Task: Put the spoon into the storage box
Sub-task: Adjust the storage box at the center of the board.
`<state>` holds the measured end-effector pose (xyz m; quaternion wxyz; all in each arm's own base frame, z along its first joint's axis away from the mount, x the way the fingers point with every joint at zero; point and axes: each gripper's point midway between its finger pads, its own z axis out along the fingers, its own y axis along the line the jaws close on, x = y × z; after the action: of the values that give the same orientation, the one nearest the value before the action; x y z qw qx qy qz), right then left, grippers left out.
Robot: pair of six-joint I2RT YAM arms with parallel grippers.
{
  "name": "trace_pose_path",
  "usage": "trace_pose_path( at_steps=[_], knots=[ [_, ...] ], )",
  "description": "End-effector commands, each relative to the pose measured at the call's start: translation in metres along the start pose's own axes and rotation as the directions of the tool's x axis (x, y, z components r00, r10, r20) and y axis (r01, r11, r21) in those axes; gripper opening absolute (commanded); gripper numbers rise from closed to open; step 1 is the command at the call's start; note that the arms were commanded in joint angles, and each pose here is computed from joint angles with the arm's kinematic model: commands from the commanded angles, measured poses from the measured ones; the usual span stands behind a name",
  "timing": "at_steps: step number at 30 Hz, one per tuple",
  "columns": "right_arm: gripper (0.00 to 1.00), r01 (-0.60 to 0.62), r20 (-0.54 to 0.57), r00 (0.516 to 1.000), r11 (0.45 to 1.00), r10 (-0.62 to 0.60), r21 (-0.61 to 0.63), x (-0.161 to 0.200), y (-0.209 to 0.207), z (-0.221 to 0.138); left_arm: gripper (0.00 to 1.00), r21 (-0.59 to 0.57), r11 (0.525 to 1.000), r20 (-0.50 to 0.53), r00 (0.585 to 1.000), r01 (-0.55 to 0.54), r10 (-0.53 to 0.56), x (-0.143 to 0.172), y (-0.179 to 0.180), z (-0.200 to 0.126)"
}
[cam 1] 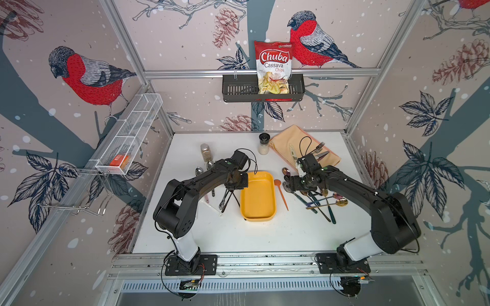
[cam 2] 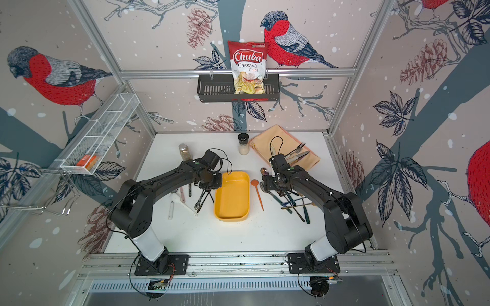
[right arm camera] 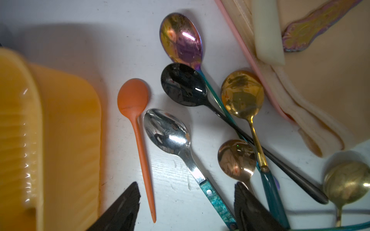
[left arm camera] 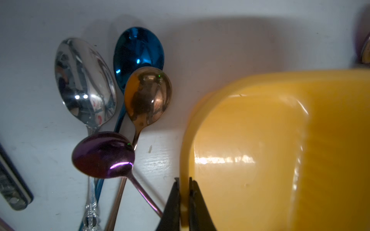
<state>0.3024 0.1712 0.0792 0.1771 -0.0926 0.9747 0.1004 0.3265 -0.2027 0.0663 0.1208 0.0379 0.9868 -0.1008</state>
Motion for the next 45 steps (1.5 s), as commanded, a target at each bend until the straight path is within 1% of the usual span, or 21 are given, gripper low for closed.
trace_pose_path(
  at_steps=[1,3,6,9,11,17,20,21,24,27,32,38,41,45],
  knots=[
    [0.75,0.022,-0.038,0.999,1.000,-0.021,0.017,0.007,-0.001,0.001,0.09,-0.065,0.995,-0.042,0.996,-0.081,0.078,0.003,0.010,0.002],
    [0.75,0.029,-0.047,0.998,0.999,-0.028,0.015,0.009,0.000,0.002,0.08,-0.085,0.991,-0.044,0.994,-0.107,0.103,-0.001,0.012,0.002],
    [0.75,0.038,-0.058,0.998,0.999,-0.037,0.013,0.011,0.002,0.004,0.08,-0.104,0.988,-0.031,0.993,-0.114,0.112,-0.011,0.012,-0.001],
    [0.75,0.043,-0.082,0.996,0.999,-0.041,0.019,0.017,0.002,0.010,0.11,-0.107,0.988,-0.001,0.994,-0.109,0.109,-0.022,0.011,-0.006],
    [0.74,0.049,-0.101,0.994,0.998,-0.046,0.025,0.022,0.001,0.013,0.14,-0.102,0.990,0.012,0.995,-0.097,0.099,-0.028,0.011,-0.009],
    [0.73,0.060,-0.122,0.991,0.997,-0.054,0.045,0.028,-0.002,0.018,0.20,-0.027,0.999,0.003,0.999,-0.040,0.040,-0.026,0.004,-0.008],
    [0.73,0.066,-0.127,0.990,0.997,-0.060,0.044,0.031,0.000,0.018,0.29,0.021,1.000,0.017,1.000,-0.004,0.003,-0.026,0.000,-0.015],
    [0.72,0.065,-0.126,0.990,0.997,-0.059,0.044,0.032,0.000,0.017,0.32,0.049,0.999,0.033,0.999,0.006,-0.007,-0.028,-0.003,-0.020],
    [0.69,0.065,-0.133,0.989,0.997,-0.058,0.048,0.036,-0.001,0.017,0.35,0.130,0.991,0.107,0.994,0.000,-0.014,-0.040,-0.013,-0.041],
    [0.69,0.061,-0.144,0.988,0.996,-0.050,0.070,0.040,-0.005,0.020,0.41,0.154,0.987,0.178,0.984,-0.036,0.008,-0.051,-0.019,-0.064],
    [0.65,0.061,-0.144,0.988,0.995,-0.049,0.075,0.042,-0.007,0.023,0.48,0.139,0.988,0.282,0.959,-0.062,0.020,-0.065,-0.014,-0.100],
    [0.62,0.076,-0.146,0.987,0.993,-0.063,0.087,0.044,-0.011,0.030,0.50,0.107,0.992,0.417,0.909,-0.060,0.010,-0.081,0.002,-0.139],
    [0.60,0.084,-0.148,0.986,0.993,-0.071,0.083,0.045,-0.011,0.033,0.51,0.085,0.995,0.461,0.888,-0.054,0.008,-0.083,0.010,-0.149],
    [0.59,0.086,-0.155,0.985,0.994,-0.075,0.066,0.049,-0.009,0.036,0.52,0.061,0.997,0.467,0.884,-0.056,0.021,-0.079,0.017,-0.150]
  ],
)
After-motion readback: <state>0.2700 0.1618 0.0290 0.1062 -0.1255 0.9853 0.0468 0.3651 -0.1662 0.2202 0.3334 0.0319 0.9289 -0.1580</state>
